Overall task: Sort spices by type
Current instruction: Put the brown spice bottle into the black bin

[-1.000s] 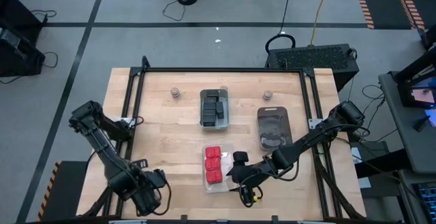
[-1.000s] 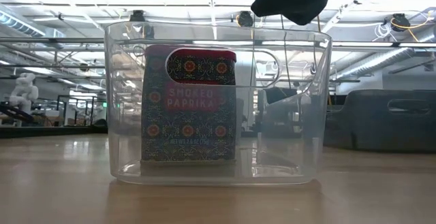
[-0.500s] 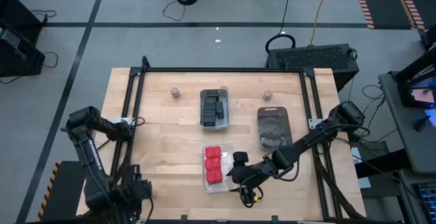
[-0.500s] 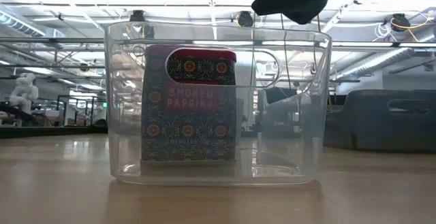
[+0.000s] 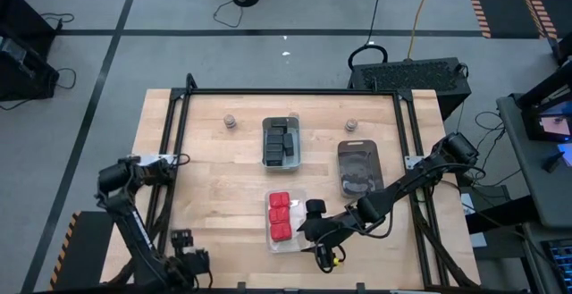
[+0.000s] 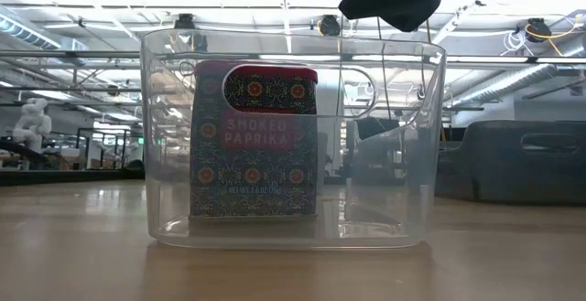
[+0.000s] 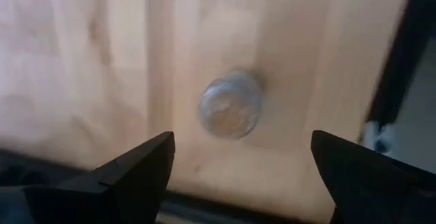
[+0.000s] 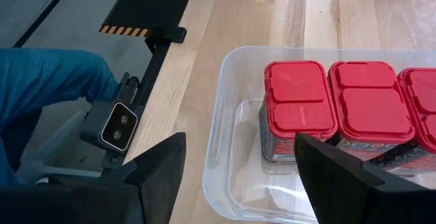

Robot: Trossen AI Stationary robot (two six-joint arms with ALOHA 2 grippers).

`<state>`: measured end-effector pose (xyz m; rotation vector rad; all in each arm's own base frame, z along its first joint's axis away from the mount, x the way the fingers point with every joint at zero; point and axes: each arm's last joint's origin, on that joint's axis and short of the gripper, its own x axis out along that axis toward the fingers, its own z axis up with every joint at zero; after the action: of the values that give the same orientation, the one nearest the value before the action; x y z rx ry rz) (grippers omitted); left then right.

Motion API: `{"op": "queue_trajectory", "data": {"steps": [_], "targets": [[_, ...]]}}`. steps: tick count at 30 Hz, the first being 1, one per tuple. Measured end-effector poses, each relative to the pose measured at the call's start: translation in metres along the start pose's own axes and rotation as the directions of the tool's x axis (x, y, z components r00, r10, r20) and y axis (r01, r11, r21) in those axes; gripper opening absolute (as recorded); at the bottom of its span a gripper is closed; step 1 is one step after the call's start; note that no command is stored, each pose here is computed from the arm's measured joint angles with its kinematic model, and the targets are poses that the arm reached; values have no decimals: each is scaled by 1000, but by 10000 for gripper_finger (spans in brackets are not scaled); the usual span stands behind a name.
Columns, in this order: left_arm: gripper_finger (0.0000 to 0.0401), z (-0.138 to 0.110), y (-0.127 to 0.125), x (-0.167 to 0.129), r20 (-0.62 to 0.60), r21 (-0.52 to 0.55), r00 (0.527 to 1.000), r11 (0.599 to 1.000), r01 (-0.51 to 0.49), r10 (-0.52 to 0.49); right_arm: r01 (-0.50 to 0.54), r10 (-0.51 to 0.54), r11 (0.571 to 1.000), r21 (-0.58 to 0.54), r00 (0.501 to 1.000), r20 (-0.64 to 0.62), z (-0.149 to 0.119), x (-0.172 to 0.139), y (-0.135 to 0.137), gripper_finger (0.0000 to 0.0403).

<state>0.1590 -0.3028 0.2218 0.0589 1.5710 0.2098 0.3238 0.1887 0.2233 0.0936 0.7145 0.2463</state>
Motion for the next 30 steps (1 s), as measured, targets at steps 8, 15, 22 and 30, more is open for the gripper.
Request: {"op": "queue_trajectory", "data": {"steps": [8, 15, 22, 30], "targets": [[349, -5, 12, -12, 60, -41, 998, 999, -35, 37, -1, 1, 1000, 2, 1000, 4, 0, 0, 0, 258], [349, -38, 56, -21, 222, -234, 975, 970, 66, -13, -1, 1, 1000, 5, 1000, 4, 1, 0, 0, 258], [349, -51, 80, -17, 336, -313, 929, 913, 263, -152, 4, -4, 1000, 28, 1000, -14, -1, 0, 0, 258], [349, -47, 66, -2, 363, -308, 929, 930, 199, -79, 6, -6, 1000, 26, 1000, -17, -2, 0, -1, 258]]}}
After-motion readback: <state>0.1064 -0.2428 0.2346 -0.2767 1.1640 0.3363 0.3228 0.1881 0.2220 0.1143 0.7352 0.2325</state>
